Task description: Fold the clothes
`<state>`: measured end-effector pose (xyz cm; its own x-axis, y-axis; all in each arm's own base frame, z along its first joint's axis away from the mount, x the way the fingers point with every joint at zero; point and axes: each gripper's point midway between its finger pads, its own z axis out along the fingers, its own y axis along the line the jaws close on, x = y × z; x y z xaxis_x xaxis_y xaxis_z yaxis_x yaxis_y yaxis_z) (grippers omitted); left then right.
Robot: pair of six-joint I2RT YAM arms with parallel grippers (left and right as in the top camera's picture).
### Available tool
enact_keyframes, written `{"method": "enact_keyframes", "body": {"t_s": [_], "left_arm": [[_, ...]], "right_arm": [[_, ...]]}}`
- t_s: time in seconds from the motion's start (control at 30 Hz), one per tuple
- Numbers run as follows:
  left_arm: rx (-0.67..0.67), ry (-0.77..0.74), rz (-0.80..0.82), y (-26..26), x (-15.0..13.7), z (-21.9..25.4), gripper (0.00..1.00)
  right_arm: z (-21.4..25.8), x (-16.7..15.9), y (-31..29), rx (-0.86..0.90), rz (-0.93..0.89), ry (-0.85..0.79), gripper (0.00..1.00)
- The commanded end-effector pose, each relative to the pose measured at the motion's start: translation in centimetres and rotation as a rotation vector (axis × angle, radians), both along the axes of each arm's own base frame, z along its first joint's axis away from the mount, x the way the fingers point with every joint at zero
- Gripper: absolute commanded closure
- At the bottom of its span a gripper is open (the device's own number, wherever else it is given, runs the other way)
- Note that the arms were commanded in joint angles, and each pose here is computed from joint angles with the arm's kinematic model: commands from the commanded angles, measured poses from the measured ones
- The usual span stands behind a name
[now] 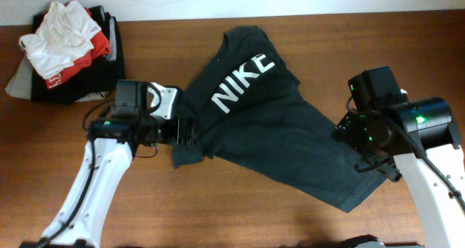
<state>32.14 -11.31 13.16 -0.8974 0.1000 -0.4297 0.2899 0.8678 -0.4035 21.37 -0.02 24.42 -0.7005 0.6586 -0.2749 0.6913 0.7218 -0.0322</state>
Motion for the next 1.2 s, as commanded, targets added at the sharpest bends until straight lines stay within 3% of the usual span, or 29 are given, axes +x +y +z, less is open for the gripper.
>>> {"method": "enact_keyframes", "body": {"t_s": [0.0, 0.13, 0.3, 0.37, 0.53, 0.57, 0.8, 0.97, 1.03, 1.17], "left_arm": [[0.103, 0.064, 0.027, 1.4, 0.3, -2.4, 0.01], [0.268, 0.162, 0.297, 5.6, 0.5, -4.6, 0.01], [0.199, 0.230, 0.223, 3.5, -0.2, -6.0, 0.01], [0.215, 0.260, 0.197, 3.1, -0.5, -7.0, 0.08], [0.218, 0.381, 0.175, 2.6, -1.5, -10.5, 0.11], [0.222, 0.397, 0.173, 2.6, -1.6, -11.0, 0.18], [0.221, 0.394, 0.173, 2.6, -1.3, -11.4, 0.43], [0.221, 0.393, 0.173, 2.6, -1.3, -11.4, 0.54], [0.221, 0.393, 0.174, 2.6, -1.3, -11.4, 0.69], [0.220, 0.387, 0.175, 2.6, -1.1, -11.2, 0.86]], "right_arm": [[0.5, -1.1, -2.4, -0.056, -0.069, 0.006, 0.01], [0.4, -1.3, -4.8, -0.074, -0.088, 0.038, 0.01], [-0.4, -1.4, -5.9, -0.070, -0.057, 0.099, 0.01], [-0.8, -1.4, -5.9, -0.068, -0.056, 0.109, 0.01], [-2.4, -1.7, -5.9, -0.068, -0.055, 0.147, 0.01], [-2.9, -1.7, -5.9, -0.069, -0.055, 0.154, 0.01], [-5.0, -1.2, -6.0, -0.071, -0.055, 0.159, 0.01], [-5.1, -1.0, -6.0, -0.071, -0.055, 0.155, 0.01], [-5.1, -1.1, -6.0, -0.071, -0.055, 0.156, 0.01], [-5.1, -1.1, -6.0, -0.071, -0.055, 0.157, 0.01]]}}
